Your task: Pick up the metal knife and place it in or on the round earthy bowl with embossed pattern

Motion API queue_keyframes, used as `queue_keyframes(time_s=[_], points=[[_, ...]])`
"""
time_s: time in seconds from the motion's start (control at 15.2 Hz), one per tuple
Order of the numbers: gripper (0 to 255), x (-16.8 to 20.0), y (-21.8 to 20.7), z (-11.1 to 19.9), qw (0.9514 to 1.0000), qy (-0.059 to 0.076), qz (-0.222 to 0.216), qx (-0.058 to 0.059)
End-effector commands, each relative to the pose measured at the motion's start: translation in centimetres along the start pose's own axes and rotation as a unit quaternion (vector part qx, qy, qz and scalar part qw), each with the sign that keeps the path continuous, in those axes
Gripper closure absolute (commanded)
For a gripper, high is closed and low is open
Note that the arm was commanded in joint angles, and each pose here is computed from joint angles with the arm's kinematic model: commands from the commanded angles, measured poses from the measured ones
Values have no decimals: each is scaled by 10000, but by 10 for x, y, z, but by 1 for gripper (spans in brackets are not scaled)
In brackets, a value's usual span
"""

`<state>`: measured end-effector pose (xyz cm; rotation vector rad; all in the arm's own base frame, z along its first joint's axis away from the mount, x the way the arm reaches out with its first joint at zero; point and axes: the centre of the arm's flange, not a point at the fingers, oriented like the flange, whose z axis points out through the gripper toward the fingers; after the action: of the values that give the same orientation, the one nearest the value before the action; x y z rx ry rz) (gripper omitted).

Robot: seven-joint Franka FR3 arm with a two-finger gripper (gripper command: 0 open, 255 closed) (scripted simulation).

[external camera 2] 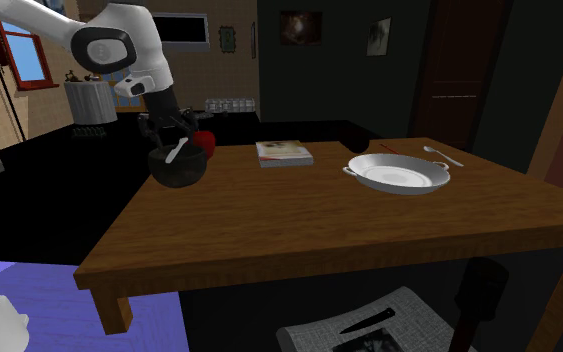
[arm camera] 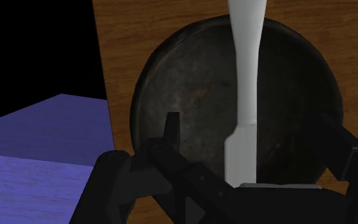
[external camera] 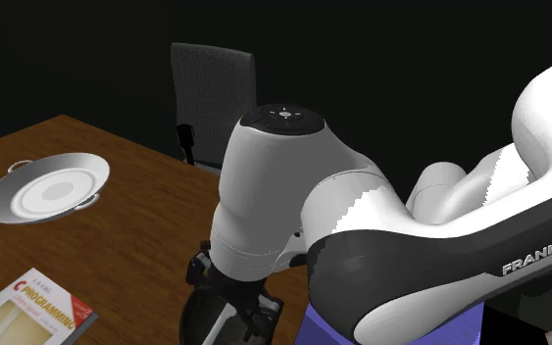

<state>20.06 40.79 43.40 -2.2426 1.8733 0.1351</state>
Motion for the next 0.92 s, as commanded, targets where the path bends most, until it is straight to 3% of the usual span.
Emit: queue_keyframes(time_s=[0.0,0.07,0.33,0.86], points=[[0,0,0,0,10000,1,0,-2],[0,0,0,0,10000,2,0,-2],[0,0,0,-50,10000,2,0,-2],[0,0,0,-50,10000,2,0,-2]])
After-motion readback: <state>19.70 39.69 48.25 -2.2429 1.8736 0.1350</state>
